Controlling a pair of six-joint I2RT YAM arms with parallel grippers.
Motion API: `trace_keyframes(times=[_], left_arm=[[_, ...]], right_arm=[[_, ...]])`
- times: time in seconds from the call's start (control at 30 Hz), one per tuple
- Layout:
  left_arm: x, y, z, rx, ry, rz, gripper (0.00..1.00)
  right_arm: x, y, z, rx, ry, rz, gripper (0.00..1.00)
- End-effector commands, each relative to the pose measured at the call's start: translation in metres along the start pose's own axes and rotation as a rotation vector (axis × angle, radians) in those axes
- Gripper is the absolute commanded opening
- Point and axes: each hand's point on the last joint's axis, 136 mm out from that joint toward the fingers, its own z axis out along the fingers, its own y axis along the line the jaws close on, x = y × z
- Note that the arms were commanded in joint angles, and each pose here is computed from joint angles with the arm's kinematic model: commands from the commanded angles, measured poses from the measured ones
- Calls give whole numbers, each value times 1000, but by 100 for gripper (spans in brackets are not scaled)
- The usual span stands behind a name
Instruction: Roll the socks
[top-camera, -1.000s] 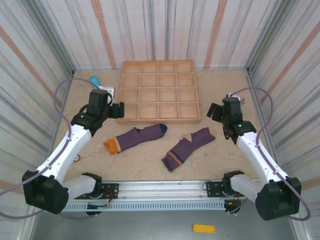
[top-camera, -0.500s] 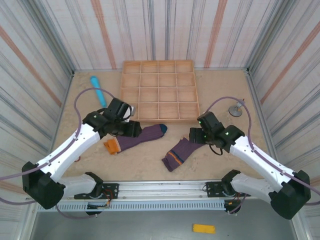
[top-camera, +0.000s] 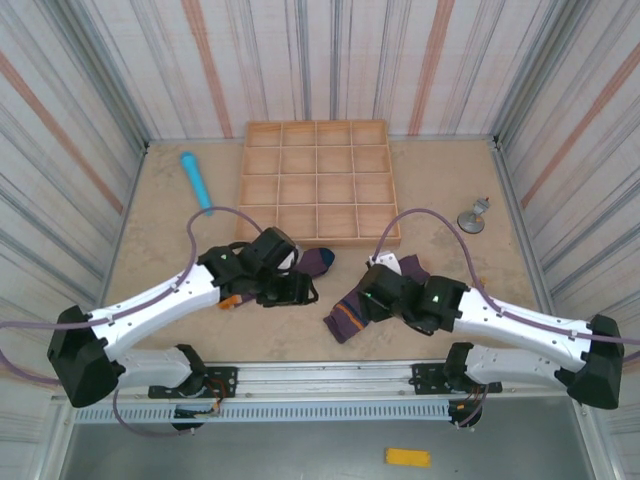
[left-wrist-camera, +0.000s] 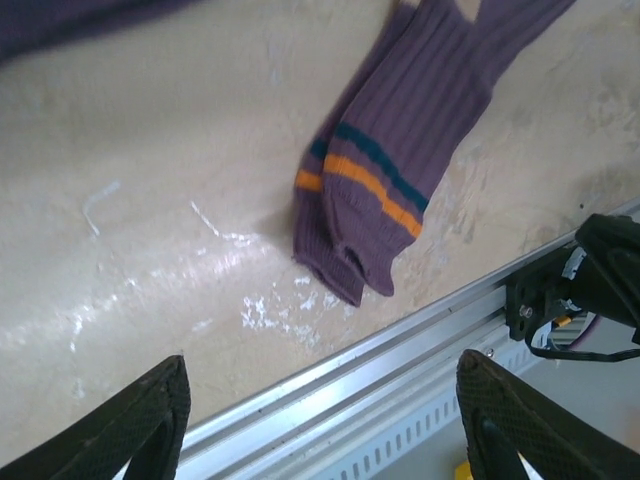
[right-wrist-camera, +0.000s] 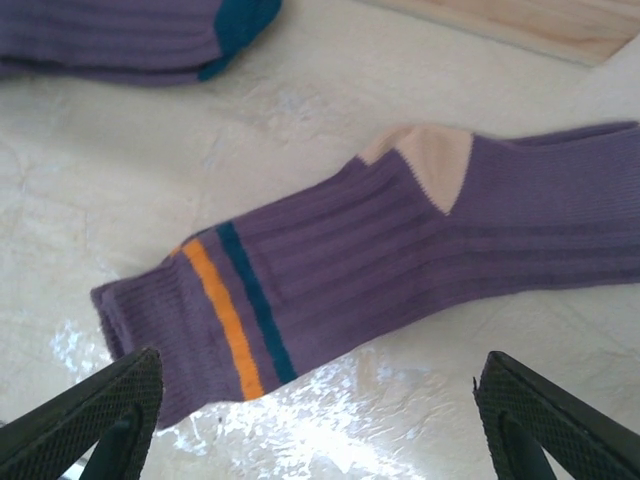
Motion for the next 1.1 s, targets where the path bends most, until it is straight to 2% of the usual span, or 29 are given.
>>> trace_keyframes(times=[0.0, 0.2, 0.5, 0.97, 1.07], left_arm=[[10, 1, 16, 5, 21, -119, 71], [16, -11, 44, 63, 14, -193, 72], [29, -11, 85, 22, 12, -300, 73], [20, 0, 111, -2, -21, -413, 71], [20, 0, 118, 5, -11, -427, 66]], right_arm=[[12, 3, 6, 18, 7, -15, 88], [34, 20, 14, -59, -26, -77, 89], [46, 17, 3, -152, -103, -77, 86], [62, 24, 10, -162, -108, -144, 84], [62, 27, 10, -157, -126, -167, 84]])
